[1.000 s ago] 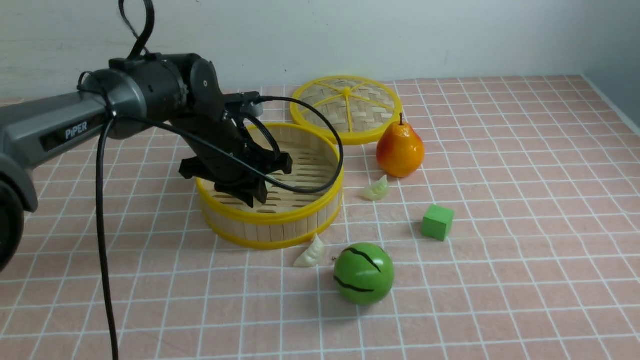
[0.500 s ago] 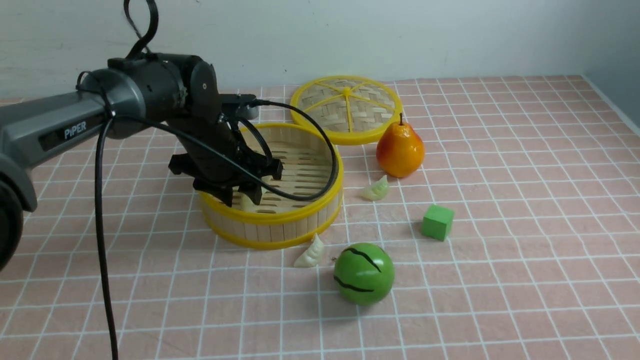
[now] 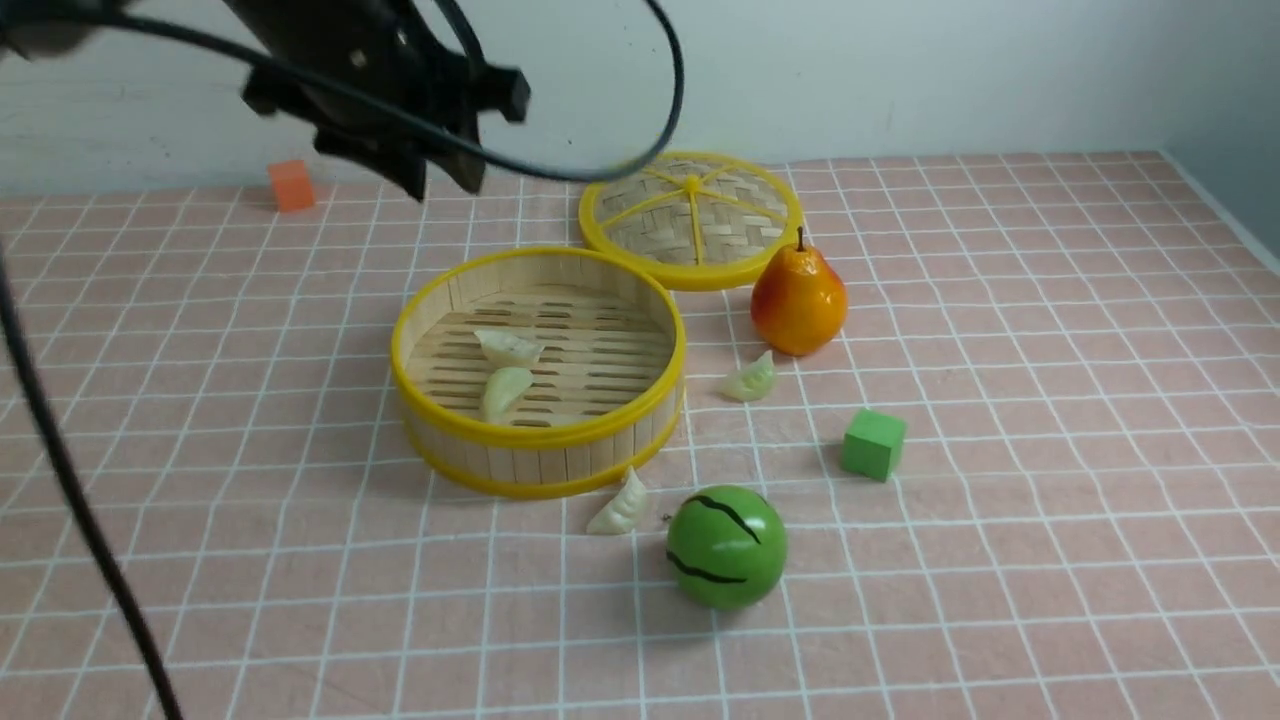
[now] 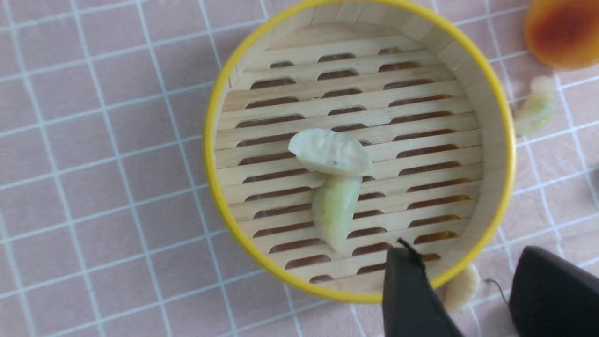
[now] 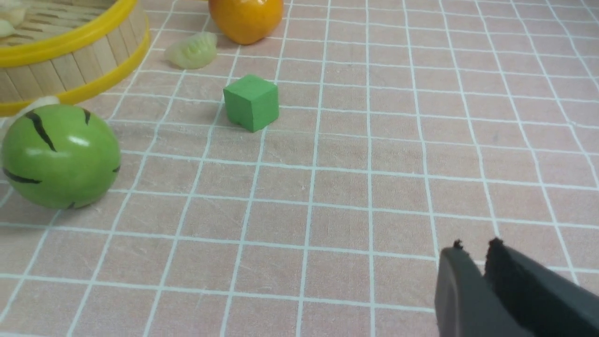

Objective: Put the dumplings into the steamer on the table with the pink tablecloth.
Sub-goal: 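Reach for and grasp a dumpling lying on the table beside the steamer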

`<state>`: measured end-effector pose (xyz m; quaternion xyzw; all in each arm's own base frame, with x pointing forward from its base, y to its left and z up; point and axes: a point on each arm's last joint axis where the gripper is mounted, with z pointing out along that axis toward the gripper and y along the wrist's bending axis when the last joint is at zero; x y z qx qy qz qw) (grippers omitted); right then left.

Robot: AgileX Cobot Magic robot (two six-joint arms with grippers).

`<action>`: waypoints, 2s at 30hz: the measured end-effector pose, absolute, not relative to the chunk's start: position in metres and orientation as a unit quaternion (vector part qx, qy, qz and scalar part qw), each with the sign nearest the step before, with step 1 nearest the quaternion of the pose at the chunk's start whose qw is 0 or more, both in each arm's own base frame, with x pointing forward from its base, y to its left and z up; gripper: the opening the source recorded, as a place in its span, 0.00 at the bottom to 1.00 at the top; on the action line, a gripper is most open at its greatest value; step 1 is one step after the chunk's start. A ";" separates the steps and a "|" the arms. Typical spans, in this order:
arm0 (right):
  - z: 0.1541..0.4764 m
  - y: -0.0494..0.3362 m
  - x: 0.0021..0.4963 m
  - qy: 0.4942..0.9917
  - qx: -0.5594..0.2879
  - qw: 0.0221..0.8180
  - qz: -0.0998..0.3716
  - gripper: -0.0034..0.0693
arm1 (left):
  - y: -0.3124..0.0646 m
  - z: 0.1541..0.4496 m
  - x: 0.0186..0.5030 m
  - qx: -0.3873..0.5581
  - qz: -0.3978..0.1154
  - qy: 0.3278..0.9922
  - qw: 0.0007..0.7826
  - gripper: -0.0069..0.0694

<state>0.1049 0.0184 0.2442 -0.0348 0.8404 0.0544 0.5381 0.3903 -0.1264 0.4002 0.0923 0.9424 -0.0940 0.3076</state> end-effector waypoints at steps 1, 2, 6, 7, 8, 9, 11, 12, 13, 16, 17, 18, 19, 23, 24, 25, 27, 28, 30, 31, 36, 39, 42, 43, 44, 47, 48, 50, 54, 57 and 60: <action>0.241 0.019 0.109 0.850 -0.034 0.522 0.052 0.17 | -0.118 0.430 0.371 0.093 -0.084 0.933 0.337 0.36; 0.241 0.020 0.109 0.852 -0.033 0.520 0.051 0.17 | -0.117 0.433 0.369 0.093 -0.082 0.932 0.340 0.35; 0.242 0.025 0.129 0.883 -0.019 0.467 0.051 0.17 | -0.093 0.483 0.317 0.084 -0.052 0.910 0.402 0.14; 0.248 0.030 0.141 0.896 -0.015 0.441 0.053 0.17 | -0.083 0.495 0.294 0.078 -0.043 0.904 0.418 0.07; 0.251 0.033 0.148 0.902 -0.016 0.427 0.055 0.17 | -0.077 0.500 0.279 0.074 -0.039 0.901 0.425 0.07; 0.252 0.037 0.156 0.910 -0.016 0.410 0.060 0.17 | -0.073 0.502 0.268 0.071 -0.037 0.900 0.429 0.07; 0.256 0.042 0.166 0.917 -0.022 0.393 0.066 0.17 | -0.067 0.501 0.252 0.064 -0.035 0.901 0.428 0.07; 0.261 0.052 0.179 0.925 -0.045 0.371 0.076 0.18 | -0.057 0.501 0.224 0.051 -0.032 0.900 0.432 0.07; 0.260 0.057 0.183 0.928 -0.054 0.359 0.083 0.18 | -0.054 0.498 0.216 0.045 -0.030 0.901 0.431 0.07; 0.259 0.079 0.194 0.932 -0.132 0.324 0.093 0.18 | -0.038 0.476 0.181 0.015 -0.016 0.909 0.416 0.07; 0.259 0.084 0.196 0.931 -0.154 0.317 0.093 0.18 | -0.035 0.463 0.174 0.007 -0.011 0.914 0.406 0.07; 0.258 0.087 0.197 0.931 -0.162 0.313 0.093 0.18 | -0.033 0.463 0.168 0.004 -0.012 0.912 0.410 0.07; 0.256 0.094 0.199 0.927 -0.201 0.303 0.091 0.18 | -0.028 0.442 0.154 -0.013 -0.014 0.912 0.410 0.07; 0.259 0.101 0.204 0.923 -0.225 0.298 0.092 0.18 | -0.025 0.403 0.141 -0.024 -0.027 0.909 0.414 0.07; 0.265 0.103 0.208 0.919 -0.226 0.308 0.094 0.18 | -0.025 0.379 0.139 -0.021 -0.031 0.909 0.416 0.07; 0.266 0.103 0.208 0.919 -0.226 0.309 0.094 0.18 | -0.025 0.377 0.139 -0.020 -0.031 0.908 0.417 0.07; 0.278 0.105 0.213 0.911 -0.228 0.330 0.097 0.18 | -0.027 0.352 0.140 -0.013 -0.043 0.901 0.431 0.07; 0.282 0.106 0.215 0.908 -0.229 0.336 0.097 0.18 | -0.028 0.346 0.141 -0.010 -0.048 0.896 0.442 0.07; 0.287 0.108 0.220 0.905 -0.229 0.345 0.098 0.18 | -0.029 0.339 0.142 -0.006 -0.054 0.887 0.458 0.07; 0.288 0.109 0.222 0.904 -0.229 0.347 0.099 0.18 | -0.030 0.338 0.143 -0.003 -0.057 0.883 0.466 0.07; 0.280 0.113 0.231 0.907 -0.238 0.335 0.092 0.18 | -0.029 0.328 0.144 0.010 -0.047 0.878 0.477 0.07; 0.275 0.116 0.237 0.906 -0.248 0.332 0.087 0.18 | -0.030 0.327 0.145 0.013 -0.047 0.874 0.484 0.07; 0.273 0.118 0.242 0.906 -0.250 0.332 0.087 0.18 | -0.030 0.328 0.146 0.015 -0.047 0.871 0.488 0.07; 0.272 0.119 0.244 0.906 -0.250 0.331 0.086 0.18 | -0.030 0.328 0.146 0.017 -0.044 0.872 0.488 0.07; 0.272 0.120 0.246 0.906 -0.251 0.330 0.086 0.18 | -0.030 0.327 0.147 0.019 -0.041 0.872 0.488 0.07; 0.270 0.121 0.248 0.909 -0.253 0.320 0.083 0.18 | -0.031 0.325 0.152 0.025 -0.036 0.871 0.489 0.07; 0.268 0.121 0.248 0.911 -0.254 0.314 0.083 0.18 | -0.032 0.324 0.155 0.027 -0.033 0.873 0.486 0.07; 0.267 0.120 0.247 0.913 -0.255 0.307 0.082 0.18 | -0.033 0.321 0.158 0.028 -0.032 0.877 0.479 0.07; 0.267 0.119 0.247 0.913 -0.262 0.303 0.073 0.18 | -0.035 0.319 0.164 0.031 -0.034 0.877 0.478 0.07; 0.267 0.119 0.247 0.913 -0.266 0.303 0.068 0.18 | -0.036 0.319 0.165 0.032 -0.037 0.875 0.482 0.07; 0.267 0.118 0.247 0.913 -0.264 0.304 0.065 0.18 | -0.037 0.319 0.166 0.032 -0.039 0.875 0.482 0.07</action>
